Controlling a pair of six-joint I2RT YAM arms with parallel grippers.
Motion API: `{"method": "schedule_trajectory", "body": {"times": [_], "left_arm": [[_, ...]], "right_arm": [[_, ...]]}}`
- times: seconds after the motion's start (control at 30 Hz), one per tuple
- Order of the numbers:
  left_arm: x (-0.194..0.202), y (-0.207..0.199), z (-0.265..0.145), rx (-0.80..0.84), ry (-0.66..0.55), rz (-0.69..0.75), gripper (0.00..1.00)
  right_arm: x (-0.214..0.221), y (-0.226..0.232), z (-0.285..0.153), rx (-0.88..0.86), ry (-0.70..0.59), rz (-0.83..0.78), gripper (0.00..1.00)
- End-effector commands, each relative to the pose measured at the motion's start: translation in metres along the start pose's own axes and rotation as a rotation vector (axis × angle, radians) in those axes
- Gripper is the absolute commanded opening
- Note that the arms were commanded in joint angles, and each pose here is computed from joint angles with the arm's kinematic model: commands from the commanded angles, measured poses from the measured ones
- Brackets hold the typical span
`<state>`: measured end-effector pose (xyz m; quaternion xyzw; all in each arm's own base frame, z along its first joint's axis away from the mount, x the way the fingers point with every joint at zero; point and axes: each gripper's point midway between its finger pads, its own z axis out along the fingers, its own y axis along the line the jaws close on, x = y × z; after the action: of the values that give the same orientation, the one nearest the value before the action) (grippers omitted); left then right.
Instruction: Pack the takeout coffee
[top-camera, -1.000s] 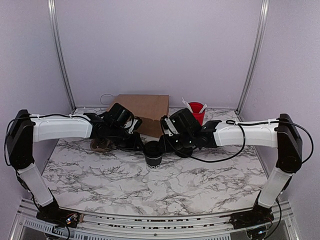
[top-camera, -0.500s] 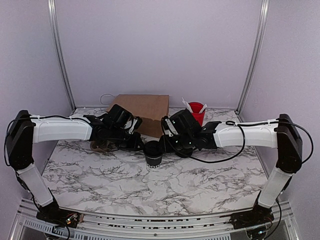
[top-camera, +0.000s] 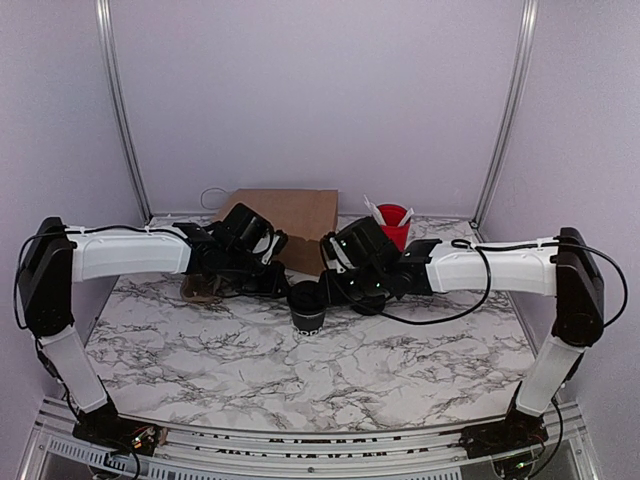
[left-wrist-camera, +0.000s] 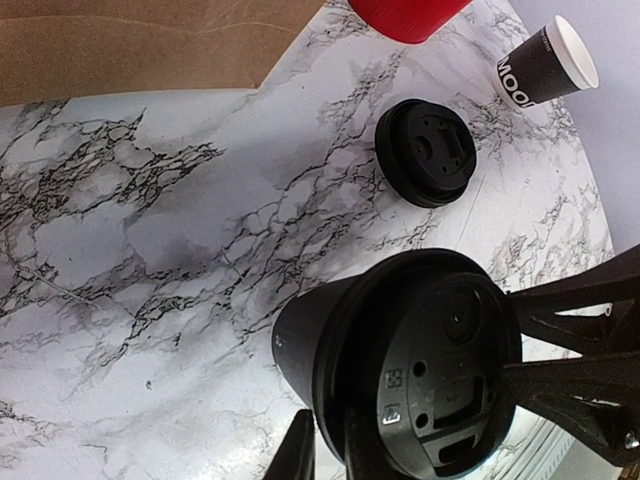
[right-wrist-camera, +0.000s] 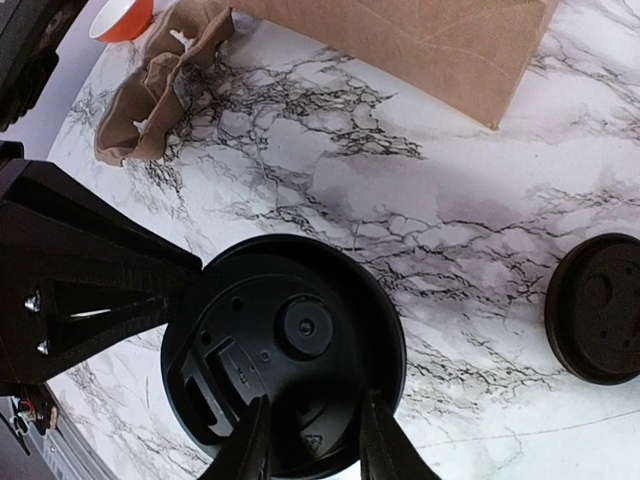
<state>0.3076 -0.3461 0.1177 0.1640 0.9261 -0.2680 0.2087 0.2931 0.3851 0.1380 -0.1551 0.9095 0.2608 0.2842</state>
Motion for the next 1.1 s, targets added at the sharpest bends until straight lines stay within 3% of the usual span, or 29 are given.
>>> {"method": "schedule_trajectory", "body": {"times": [0.0, 0.4, 1.07], "left_arm": [[0.052, 0.032, 0.018, -0.143, 0.211, 0.011, 0.11], [0.023, 0.01, 0.012, -0.087, 0.159, 0.024, 0.11], [-0.005, -0.005, -0.023, -0.055, 0.06, 0.027, 0.18]], "right_arm": [[-0.008, 0.015, -0.009, -0.007, -0.001, 0.0, 0.3], [-0.034, 0.021, -0.022, -0.015, -0.074, 0.012, 0.32], [-0.018, 0.005, -0.017, 0.019, -0.007, -0.024, 0.32]]}}
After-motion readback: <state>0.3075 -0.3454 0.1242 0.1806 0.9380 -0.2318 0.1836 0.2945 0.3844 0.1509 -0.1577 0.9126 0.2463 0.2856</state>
